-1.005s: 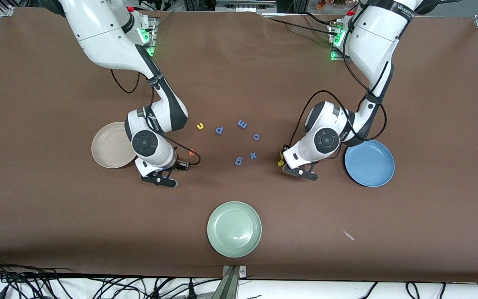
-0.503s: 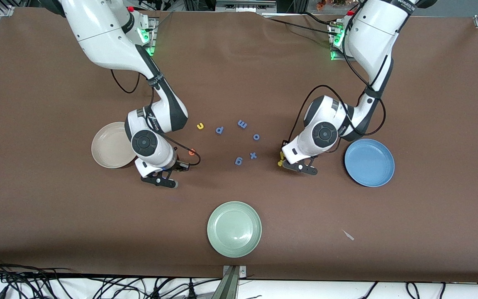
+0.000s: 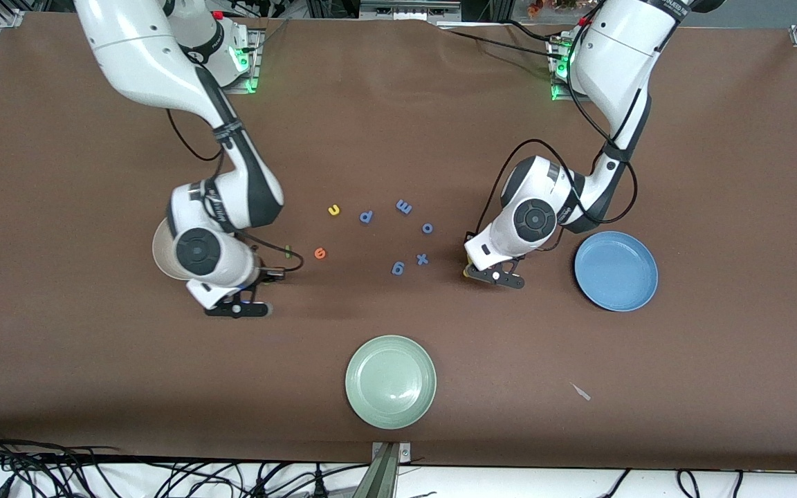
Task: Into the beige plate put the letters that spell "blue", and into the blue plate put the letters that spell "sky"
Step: 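Drop the green b onto the beige plate with the right gripper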
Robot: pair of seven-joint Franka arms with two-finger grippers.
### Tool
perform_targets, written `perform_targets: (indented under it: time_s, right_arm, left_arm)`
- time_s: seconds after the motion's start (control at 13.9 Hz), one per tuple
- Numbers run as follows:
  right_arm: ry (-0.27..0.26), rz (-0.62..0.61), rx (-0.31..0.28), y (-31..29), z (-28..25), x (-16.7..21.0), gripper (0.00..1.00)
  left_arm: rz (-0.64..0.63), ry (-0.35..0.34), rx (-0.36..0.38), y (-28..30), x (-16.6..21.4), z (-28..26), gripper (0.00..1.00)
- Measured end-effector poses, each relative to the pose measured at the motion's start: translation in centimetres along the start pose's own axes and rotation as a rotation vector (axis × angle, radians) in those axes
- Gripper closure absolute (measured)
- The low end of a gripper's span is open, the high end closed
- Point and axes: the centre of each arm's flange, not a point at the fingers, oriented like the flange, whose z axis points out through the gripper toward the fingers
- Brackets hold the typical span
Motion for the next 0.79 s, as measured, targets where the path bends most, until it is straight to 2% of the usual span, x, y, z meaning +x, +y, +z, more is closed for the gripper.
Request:
perform_targets:
  time_s: [0.07,0.14,0.43,0.57,0.65,0.72,0.79]
  right_arm:
    - [-0.008,-0.034,-0.010,1.9,-1.0,-0.2,0.73]
    - [-0.016,-0.068,-0.018,3.6,-1.4,-0.5,0.73]
    - [-0.081,-0.195,-0.039,10.1,-0.1,-2.9,0.73]
    - [-0.111,-0.231,-0.042,12.6,0.8,-4.0,0.73]
    - [-0.123,-0.235,-0.042,13.4,1.3,-4.3,0.68]
    - [-0.134,-0.235,-0.042,13.6,1.7,-4.6,0.58]
    - [-0.142,-0.237,-0.041,13.5,2.0,-4.8,0.49]
  left_arm:
    - [-0.001,0.016,-0.002,-0.1,0.2,0.1,0.59]
    - [-0.003,0.024,-0.003,-0.2,0.2,0.2,0.59]
    - [-0.005,0.026,-0.002,-0.3,0.2,0.3,0.56]
    - [-0.005,0.051,-0.005,-0.3,0.4,0.3,0.53]
    - [-0.005,0.067,-0.008,-0.3,0.6,0.3,0.56]
    - [-0.005,0.074,-0.009,-0.3,0.6,0.3,0.56]
    - [-0.005,0.078,-0.008,-0.3,0.7,0.4,0.63]
